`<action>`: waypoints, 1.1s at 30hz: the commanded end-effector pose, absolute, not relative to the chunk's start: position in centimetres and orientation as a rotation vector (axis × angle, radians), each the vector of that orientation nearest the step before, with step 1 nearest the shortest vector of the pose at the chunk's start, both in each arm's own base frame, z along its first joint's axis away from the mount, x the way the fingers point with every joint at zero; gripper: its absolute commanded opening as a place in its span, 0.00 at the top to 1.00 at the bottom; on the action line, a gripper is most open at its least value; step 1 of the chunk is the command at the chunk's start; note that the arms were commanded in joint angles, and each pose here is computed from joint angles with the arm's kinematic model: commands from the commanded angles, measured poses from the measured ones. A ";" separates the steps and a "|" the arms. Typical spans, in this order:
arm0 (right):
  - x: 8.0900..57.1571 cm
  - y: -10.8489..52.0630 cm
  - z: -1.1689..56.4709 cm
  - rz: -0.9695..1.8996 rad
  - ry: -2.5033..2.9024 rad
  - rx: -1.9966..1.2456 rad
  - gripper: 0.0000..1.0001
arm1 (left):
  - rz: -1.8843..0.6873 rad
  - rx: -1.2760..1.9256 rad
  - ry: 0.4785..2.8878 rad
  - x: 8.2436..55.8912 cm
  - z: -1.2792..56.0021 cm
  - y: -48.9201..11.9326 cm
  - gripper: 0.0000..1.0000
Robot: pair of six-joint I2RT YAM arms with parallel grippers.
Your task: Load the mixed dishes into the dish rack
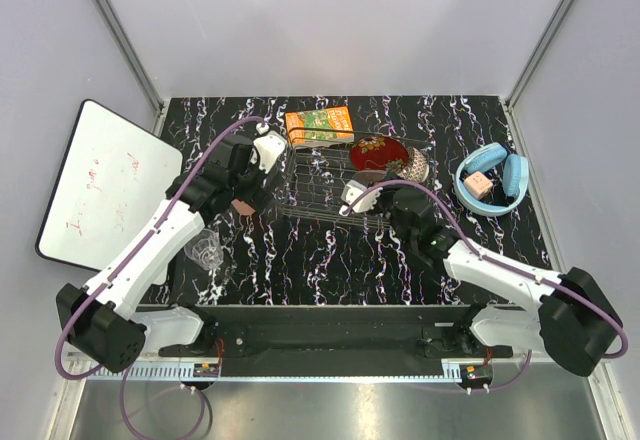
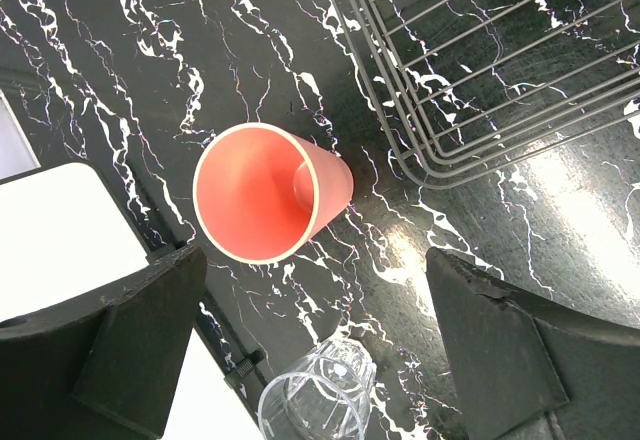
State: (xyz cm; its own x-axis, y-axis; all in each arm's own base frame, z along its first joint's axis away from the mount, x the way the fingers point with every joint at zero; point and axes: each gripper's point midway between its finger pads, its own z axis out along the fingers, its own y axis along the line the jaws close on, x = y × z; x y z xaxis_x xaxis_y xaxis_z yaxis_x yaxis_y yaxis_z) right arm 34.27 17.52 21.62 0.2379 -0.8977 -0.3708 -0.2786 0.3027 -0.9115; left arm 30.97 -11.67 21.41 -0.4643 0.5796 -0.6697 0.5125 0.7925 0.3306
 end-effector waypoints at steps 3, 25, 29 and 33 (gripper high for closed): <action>34.8 17.5 20.2 -0.627 1.308 -1.263 1.00 | 0.098 0.752 2.094 31.4 23.0 -11.5 0.03; 32.9 16.6 21.9 -0.528 1.450 -1.048 0.60 | 0.097 0.738 2.085 31.8 23.6 -11.6 0.03; 32.0 17.0 25.1 -0.487 1.441 -0.953 0.58 | 0.108 0.725 2.085 31.9 23.8 -11.4 0.03; 30.2 16.3 30.7 -0.298 1.493 -0.689 0.51 | 0.138 0.721 2.081 31.9 23.9 -11.0 0.03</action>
